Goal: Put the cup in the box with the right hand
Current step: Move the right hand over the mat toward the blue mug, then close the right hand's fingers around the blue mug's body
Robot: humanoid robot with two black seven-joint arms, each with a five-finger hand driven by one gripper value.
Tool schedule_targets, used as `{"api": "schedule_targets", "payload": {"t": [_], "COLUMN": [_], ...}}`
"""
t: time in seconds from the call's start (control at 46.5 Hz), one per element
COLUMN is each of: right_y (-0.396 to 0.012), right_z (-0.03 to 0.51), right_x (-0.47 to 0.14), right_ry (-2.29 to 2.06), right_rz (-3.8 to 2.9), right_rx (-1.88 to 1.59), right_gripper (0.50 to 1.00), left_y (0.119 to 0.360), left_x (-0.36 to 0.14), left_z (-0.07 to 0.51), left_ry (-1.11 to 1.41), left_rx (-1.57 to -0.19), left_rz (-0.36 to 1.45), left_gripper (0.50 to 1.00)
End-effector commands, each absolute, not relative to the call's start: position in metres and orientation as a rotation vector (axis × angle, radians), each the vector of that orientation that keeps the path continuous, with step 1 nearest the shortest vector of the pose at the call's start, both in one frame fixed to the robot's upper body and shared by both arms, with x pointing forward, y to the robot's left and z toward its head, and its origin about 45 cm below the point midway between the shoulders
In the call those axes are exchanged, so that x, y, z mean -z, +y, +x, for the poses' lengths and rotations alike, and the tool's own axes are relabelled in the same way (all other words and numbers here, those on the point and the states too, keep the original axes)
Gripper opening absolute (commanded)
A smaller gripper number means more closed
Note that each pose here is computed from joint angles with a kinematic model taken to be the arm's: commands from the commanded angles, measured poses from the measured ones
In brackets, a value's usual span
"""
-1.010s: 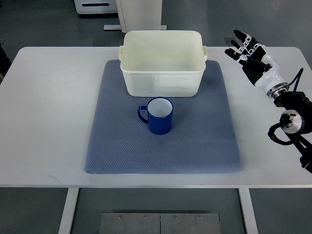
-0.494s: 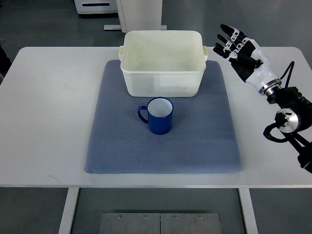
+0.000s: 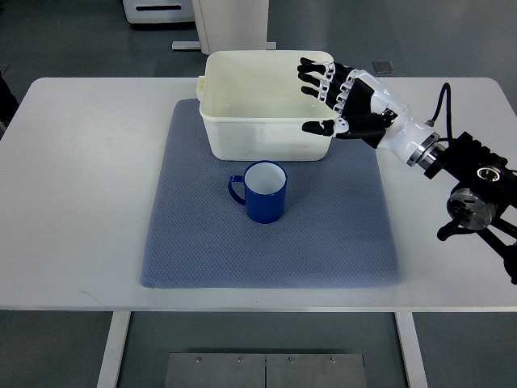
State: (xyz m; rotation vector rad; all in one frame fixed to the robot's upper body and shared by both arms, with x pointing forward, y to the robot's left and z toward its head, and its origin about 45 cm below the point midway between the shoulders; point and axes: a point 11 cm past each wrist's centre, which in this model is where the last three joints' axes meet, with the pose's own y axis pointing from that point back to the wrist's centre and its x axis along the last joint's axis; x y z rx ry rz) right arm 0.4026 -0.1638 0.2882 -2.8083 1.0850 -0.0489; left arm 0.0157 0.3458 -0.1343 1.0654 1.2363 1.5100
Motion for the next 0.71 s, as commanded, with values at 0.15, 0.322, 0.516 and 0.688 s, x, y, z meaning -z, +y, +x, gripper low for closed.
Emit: {"api": "schedule_targets", "payload": {"t": [0.15,0.322,0.516,0.688], "right_y": [-0.146,-0.139,-0.138,-0.142], "right_z": [0.39,0.383,0.38,0.383], "right_x": [-0.284,-0.27,-0.256,-0.25], "right_ry": [0.982,0.94,0.943,0.985], "right_rz": [-2.904,-2.987,-3.028,-3.032], "right_rx": [0.137,0.186,0.182,0.174], "right_gripper": [1.0,1.0,0.998,0.996], "left_y": [0.346,0.346,0.346,0.346], "left_x": [0.134,0.134,0.134,0.134], "left_z": [0.016,0.016,0.016,0.016], "left_ry": [1.236,1.236,1.235,1.236], "left_rx": [-1.511,-1.511,-1.51,-1.511], "left_rz": [1.064,1.064,1.065,1.064], "left_gripper": [1.0,1.0,1.0,1.0]}}
